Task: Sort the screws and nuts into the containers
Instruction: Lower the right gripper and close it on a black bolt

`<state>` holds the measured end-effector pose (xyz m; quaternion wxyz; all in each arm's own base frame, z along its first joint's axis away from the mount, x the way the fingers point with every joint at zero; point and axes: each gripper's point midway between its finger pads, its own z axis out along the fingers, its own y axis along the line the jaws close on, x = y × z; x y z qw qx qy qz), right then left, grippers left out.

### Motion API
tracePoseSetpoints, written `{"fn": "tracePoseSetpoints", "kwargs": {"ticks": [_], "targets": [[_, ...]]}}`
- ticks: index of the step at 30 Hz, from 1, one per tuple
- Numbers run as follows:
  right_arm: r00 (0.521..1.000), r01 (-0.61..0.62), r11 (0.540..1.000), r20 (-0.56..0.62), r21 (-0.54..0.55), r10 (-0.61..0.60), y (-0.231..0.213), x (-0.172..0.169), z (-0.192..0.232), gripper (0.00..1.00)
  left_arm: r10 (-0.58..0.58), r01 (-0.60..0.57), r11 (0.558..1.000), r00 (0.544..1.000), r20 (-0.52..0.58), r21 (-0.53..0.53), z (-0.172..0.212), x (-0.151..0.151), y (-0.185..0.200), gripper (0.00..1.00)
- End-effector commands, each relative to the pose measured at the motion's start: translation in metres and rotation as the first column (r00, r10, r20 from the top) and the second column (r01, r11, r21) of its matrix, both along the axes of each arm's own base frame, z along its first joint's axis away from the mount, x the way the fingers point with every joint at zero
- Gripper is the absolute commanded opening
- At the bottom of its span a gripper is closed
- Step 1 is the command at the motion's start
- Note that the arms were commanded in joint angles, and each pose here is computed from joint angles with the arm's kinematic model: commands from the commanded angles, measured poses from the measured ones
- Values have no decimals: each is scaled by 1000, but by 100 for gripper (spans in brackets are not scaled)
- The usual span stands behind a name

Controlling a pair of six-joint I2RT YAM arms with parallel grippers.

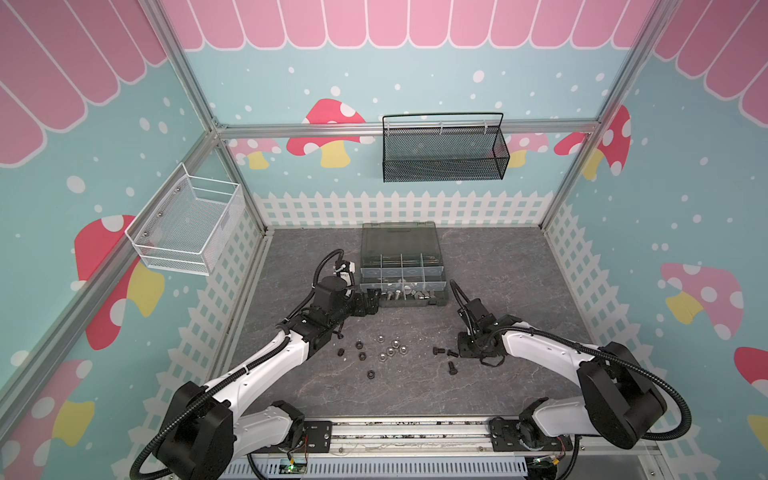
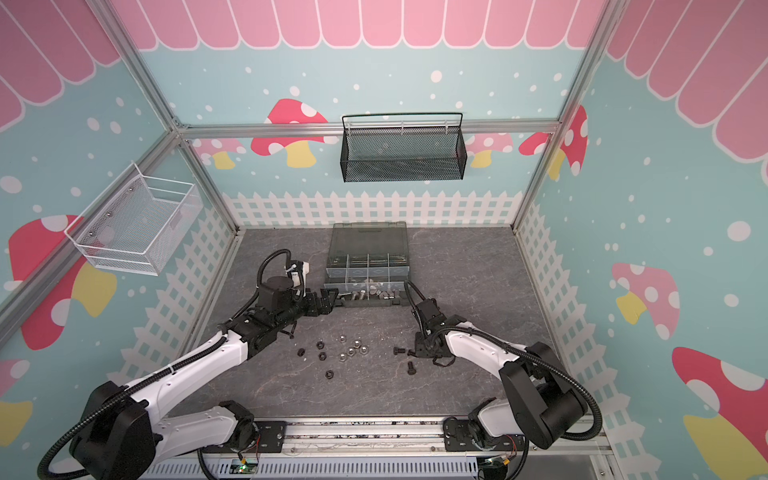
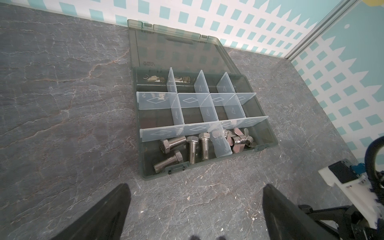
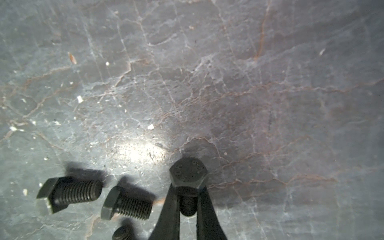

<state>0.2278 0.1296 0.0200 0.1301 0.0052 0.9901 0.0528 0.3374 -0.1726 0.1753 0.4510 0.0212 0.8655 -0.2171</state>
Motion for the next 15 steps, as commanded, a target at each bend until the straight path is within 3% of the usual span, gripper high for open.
{"fn": "tracePoseSetpoints", "kwargs": {"ticks": [1, 7, 15], "targets": [[1000, 10, 1000, 5, 8, -10, -2, -1, 2, 1, 17, -17, 1000, 1000, 3, 10, 2, -1, 6, 100], [998, -16, 1000, 69, 20, 14, 5, 14, 18, 0, 27, -27, 1000, 1000, 5, 15, 2, -1, 8, 100], [965, -58, 998, 258, 30, 48, 25, 67, 67, 0, 38, -38, 999, 999, -4, 16, 0, -1, 10, 100]]}}
